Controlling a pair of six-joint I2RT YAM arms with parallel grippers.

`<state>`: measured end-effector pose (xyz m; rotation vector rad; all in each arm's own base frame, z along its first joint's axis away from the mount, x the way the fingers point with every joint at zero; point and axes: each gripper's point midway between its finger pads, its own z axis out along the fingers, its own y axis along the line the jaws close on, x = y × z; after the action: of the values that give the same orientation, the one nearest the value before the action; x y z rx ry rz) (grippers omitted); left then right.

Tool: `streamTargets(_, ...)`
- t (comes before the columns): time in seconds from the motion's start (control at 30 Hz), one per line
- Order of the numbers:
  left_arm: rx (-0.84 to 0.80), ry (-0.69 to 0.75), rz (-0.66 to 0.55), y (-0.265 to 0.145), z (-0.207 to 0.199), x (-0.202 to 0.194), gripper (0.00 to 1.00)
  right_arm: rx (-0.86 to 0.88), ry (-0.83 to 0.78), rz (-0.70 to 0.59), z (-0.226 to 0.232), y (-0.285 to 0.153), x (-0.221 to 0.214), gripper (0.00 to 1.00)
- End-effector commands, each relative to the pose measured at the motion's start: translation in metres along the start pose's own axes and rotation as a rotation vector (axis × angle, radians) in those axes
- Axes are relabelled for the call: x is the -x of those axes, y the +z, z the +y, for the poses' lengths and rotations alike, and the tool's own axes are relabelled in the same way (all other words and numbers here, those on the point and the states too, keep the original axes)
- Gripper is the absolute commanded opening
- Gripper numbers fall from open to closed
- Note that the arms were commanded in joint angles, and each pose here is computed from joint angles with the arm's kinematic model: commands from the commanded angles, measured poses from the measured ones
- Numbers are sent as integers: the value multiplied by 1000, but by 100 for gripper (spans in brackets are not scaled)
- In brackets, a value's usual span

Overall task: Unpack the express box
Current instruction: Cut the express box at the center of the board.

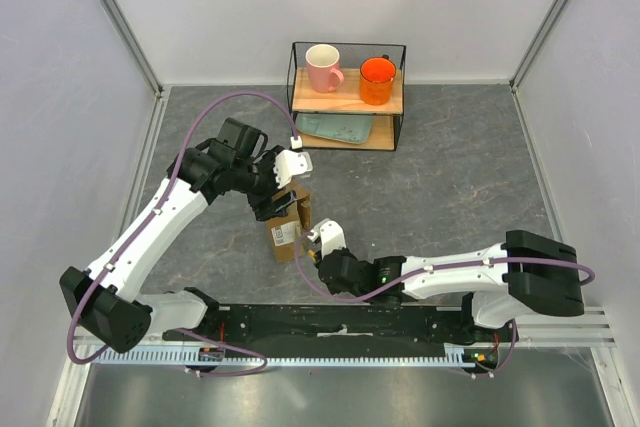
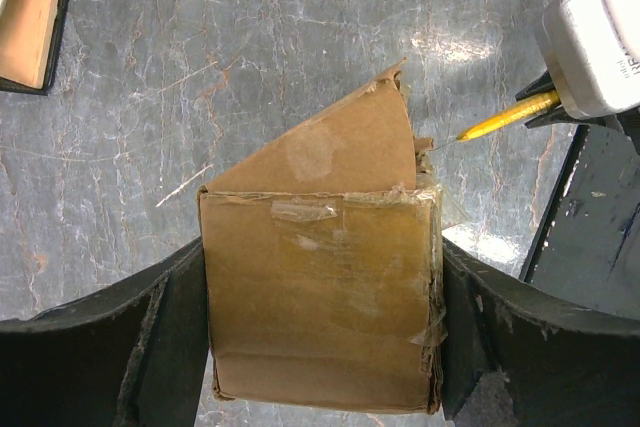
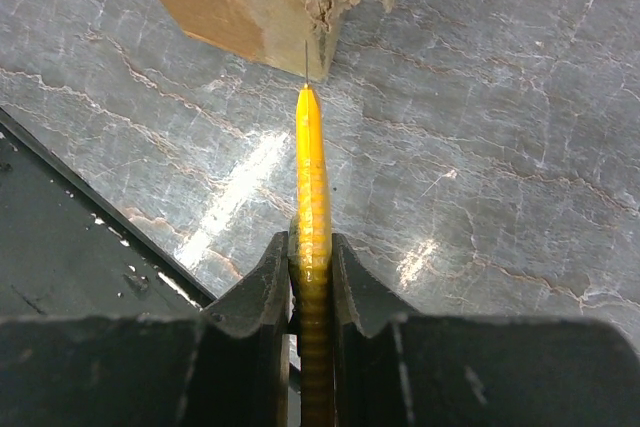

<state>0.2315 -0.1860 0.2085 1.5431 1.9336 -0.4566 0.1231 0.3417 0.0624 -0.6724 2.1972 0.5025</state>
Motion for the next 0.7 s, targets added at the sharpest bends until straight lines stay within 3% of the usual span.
streamTargets(0.0,-45,-58,59,6,-12,-19,67,32,24,-81,16,2,28,0)
streamTargets(0.67,-64,-51,70,6,-18,-26,65,-19,-33,-63,-3,0,29,0)
